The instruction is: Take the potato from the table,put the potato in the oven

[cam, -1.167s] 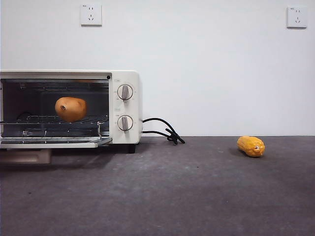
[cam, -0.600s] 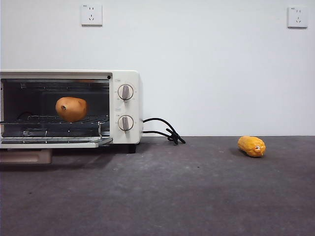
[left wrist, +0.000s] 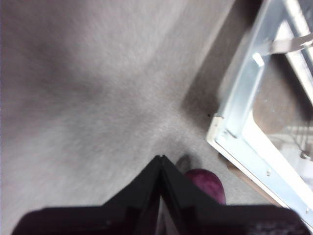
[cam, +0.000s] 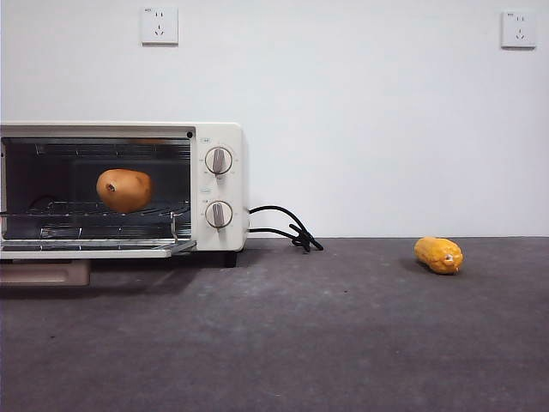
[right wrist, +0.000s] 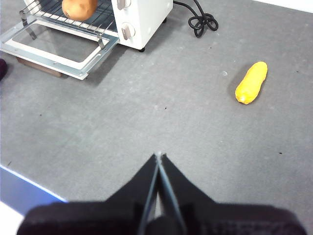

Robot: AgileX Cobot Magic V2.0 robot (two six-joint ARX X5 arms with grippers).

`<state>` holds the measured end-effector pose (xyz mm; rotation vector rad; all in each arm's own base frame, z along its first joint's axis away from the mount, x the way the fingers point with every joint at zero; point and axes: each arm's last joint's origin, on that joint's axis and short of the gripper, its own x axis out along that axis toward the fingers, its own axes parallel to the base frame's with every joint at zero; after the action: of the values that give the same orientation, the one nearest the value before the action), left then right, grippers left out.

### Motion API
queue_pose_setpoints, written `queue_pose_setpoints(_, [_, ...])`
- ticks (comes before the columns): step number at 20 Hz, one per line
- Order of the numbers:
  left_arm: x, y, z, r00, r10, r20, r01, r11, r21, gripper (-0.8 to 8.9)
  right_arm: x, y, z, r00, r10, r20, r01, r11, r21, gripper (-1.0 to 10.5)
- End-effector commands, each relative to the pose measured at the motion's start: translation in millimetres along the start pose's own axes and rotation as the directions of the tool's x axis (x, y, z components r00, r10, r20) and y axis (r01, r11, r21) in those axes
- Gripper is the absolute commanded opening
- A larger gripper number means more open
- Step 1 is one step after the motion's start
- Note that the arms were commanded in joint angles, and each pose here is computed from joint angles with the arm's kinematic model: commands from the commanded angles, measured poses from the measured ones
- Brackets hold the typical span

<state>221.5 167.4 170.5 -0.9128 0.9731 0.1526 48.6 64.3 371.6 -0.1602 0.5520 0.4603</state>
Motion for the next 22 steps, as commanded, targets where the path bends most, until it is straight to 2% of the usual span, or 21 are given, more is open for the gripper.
queue_pose_setpoints(1, [13,2,2,0.998,-0.055,-0.041,0.055,0.998,-0.003,-0.09,2,1,-2,1.0,-0.004,-0.001,0.004,1.0,0.014,-0.1])
queue_pose_setpoints(16, [40,-28,9,0.992,-0.11,-0.057,0.114,0.992,0.058,-0.09,2,1,-1,1.0,-0.015,0.001,0.015,0.997,0.072,-0.1])
queue_pose_setpoints(18, [40,-31,11,0.985,-0.165,-0.054,0.166,0.986,0.032,-0.09,2,1,-1,1.0,-0.015,0.001,0.015,0.997,0.075,-0.1])
queue_pose_setpoints(22, [35,-37,19,0.977,-0.209,-0.046,0.21,0.978,0.017,-0.09,2,0,-2,1.0,-0.016,-0.002,0.016,0.996,0.085,-0.1])
